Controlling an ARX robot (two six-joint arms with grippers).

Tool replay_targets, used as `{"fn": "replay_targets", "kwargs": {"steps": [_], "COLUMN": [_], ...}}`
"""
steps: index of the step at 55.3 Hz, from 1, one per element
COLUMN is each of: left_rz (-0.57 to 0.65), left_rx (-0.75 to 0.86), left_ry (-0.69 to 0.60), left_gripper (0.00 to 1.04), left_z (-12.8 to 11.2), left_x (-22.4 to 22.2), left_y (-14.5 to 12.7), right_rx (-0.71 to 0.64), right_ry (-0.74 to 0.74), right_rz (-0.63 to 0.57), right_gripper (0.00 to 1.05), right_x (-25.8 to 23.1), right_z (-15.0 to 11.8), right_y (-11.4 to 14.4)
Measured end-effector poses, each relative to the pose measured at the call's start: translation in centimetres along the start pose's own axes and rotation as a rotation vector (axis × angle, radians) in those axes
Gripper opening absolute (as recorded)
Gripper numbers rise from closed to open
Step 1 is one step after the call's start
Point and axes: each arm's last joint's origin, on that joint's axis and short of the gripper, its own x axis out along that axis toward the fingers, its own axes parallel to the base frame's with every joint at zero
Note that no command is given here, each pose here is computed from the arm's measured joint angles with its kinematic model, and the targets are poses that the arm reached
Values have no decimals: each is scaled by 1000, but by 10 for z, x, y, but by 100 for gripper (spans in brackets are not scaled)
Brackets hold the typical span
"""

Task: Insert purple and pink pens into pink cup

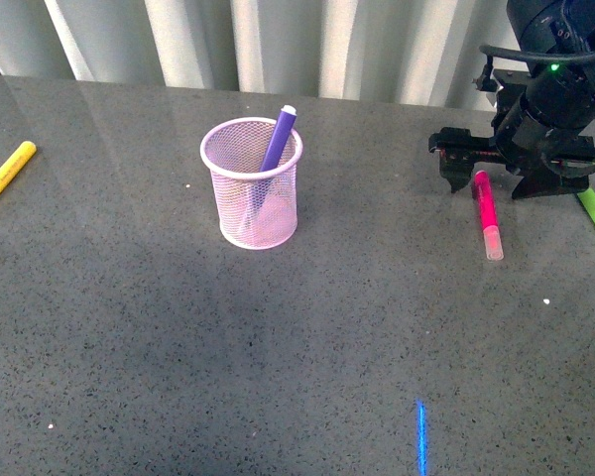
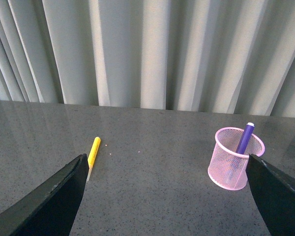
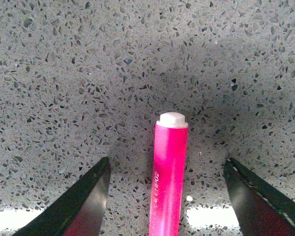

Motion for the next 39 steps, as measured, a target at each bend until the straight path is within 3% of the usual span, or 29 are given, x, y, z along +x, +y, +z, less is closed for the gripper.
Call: {"fn": "replay_targets", "kwargs": {"steps": [15,39], "left_rz": [0,0], "left_rx": [0,0], "left_ry": [0,0], "left_gripper": [98,98], "left_z": [0,0], "left_x": [0,0], "left_y": [0,0], "right_rx": [15,-7], "right_ry": [-25,-175], "right_rz": [24,42], "right_gripper": [13,12], "right_x": [2,-3], "right_z": [-1,-18], "right_y": [3,-2]}}
